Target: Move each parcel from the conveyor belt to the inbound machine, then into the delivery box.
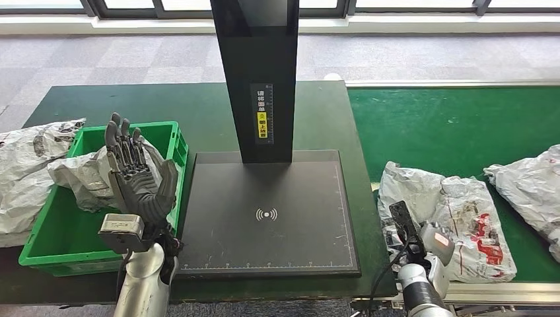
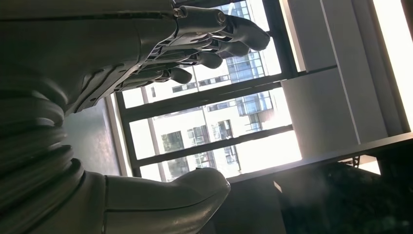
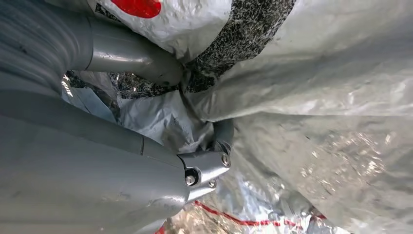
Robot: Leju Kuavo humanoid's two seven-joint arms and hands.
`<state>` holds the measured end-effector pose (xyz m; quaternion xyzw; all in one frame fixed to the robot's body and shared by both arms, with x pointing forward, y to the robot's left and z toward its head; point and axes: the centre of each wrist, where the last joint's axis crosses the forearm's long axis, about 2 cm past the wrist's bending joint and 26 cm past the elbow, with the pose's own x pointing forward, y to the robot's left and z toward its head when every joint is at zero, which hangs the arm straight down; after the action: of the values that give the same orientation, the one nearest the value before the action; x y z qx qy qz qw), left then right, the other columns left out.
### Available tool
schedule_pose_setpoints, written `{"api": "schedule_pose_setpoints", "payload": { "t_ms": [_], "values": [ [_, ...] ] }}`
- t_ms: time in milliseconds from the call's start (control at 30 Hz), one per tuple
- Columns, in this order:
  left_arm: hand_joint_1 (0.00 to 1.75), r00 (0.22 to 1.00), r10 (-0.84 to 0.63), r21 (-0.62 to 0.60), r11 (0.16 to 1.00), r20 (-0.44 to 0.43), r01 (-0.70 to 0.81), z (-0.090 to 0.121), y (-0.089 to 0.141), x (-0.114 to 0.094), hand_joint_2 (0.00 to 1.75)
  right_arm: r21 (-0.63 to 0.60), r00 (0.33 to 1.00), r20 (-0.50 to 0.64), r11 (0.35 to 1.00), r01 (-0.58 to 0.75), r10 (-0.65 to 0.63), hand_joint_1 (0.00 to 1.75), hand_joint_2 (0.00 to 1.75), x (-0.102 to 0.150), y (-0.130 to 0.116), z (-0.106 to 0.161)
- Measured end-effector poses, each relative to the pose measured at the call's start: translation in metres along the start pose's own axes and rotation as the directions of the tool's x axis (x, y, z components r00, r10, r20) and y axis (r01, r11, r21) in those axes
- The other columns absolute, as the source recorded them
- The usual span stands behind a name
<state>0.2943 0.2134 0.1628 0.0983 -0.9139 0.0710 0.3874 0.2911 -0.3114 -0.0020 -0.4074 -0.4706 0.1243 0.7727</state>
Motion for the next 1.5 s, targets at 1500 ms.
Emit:
{"api": "schedule_pose_setpoints", "payload": {
  "t_ms": [1500],
  "values": [
    [0.0,1.0,-0.003,0.0,1.0,-0.005,0.003,0.005,-0.004,0.002,1.75,-0.298,0.716,0.673,0.817,0.493,-0.186,1.75,1.75,0.069,-0.041,0.054]
  ]
}}
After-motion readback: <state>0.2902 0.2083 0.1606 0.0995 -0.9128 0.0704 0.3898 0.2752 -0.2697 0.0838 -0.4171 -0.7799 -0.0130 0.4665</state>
